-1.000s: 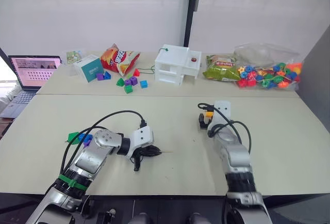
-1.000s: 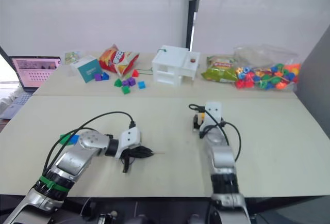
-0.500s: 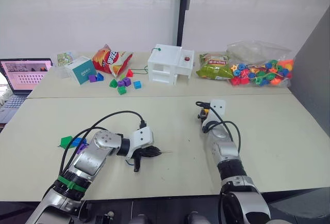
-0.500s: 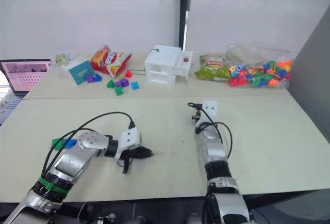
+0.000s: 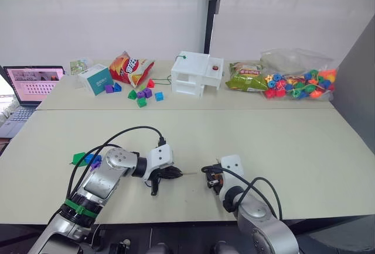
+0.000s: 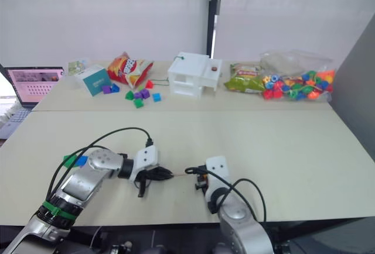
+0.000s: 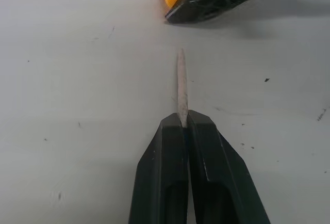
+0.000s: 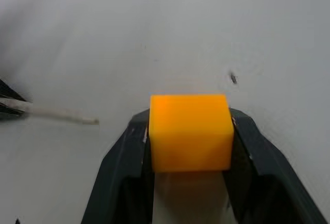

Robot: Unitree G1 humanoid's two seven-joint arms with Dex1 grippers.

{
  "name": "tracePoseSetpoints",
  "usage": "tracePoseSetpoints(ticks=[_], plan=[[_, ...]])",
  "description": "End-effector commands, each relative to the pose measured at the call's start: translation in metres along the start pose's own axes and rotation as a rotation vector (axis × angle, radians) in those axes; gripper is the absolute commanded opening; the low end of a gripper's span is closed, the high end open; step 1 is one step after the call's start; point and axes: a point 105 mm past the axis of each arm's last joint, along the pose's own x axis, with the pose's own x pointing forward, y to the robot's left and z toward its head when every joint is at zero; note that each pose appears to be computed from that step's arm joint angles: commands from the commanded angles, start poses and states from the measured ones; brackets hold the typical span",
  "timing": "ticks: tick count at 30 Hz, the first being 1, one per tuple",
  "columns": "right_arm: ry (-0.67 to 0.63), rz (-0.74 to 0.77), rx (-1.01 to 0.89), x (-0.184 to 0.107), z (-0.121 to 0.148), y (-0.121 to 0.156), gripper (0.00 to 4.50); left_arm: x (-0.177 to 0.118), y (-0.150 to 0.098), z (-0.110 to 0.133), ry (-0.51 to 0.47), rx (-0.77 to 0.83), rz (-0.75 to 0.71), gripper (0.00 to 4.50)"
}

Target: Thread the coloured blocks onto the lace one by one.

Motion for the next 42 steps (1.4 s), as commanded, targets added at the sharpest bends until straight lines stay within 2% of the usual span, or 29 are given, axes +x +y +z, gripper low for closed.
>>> tracePoseSetpoints(ticks=[1,3,7,8,10,13,18,21,25,30,32,39,40,42], plan=[[0.112,0.018,0.037,0.002,-0.024,0.003,1.20,-0.004,0.003,0.009,-0.011,0.043,-0.003,0.00],[0.031,0.016,0.015,0.000,-0.008,0.000,2.24,-0.005,0.003,0.008,-0.008,0.043,-0.003,0.00],[-0.087,0.060,-0.058,-0.009,0.024,-0.006,3.61,-0.006,0.003,0.007,-0.005,0.039,0.002,0.00],[-0.099,0.081,-0.077,-0.011,0.028,-0.005,4.07,-0.006,0.003,0.006,-0.004,0.039,0.003,0.00],[-0.116,0.164,-0.129,-0.016,0.038,-0.003,4.46,-0.006,0.003,0.008,-0.009,0.036,0.007,0.00],[-0.083,0.342,-0.238,-0.018,0.048,-0.006,4.46,-0.006,0.002,0.011,-0.020,0.031,0.011,0.00],[0.045,0.699,-0.483,-0.015,0.052,-0.014,4.46,-0.004,-0.004,0.011,-0.029,0.018,0.004,0.00],[0.119,0.840,-0.628,-0.014,0.051,-0.021,4.46,-0.003,-0.006,0.011,-0.027,0.015,-0.001,0.00],[0.200,0.939,-0.820,-0.002,0.048,-0.033,4.46,-0.002,-0.012,0.013,-0.031,0.012,-0.011,0.00],[0.243,0.980,-0.928,0.009,0.032,-0.043,4.46,0.000,-0.018,0.017,-0.042,0.004,-0.019,0.00],[0.234,0.962,-0.928,0.015,0.029,-0.047,3.92,-0.001,-0.020,0.018,-0.044,0.002,-0.022,0.00],[0.170,0.943,-0.845,0.017,0.027,-0.042,1.57,0.003,-0.019,0.023,-0.051,-0.006,0.007,0.00],[0.170,0.941,-0.840,0.016,0.027,-0.041,1.31,0.004,-0.018,0.025,-0.050,-0.006,0.011,0.00],[0.171,0.937,-0.832,0.014,0.026,-0.038,1.29,0.006,-0.015,0.026,-0.042,-0.005,0.028,0.00]])
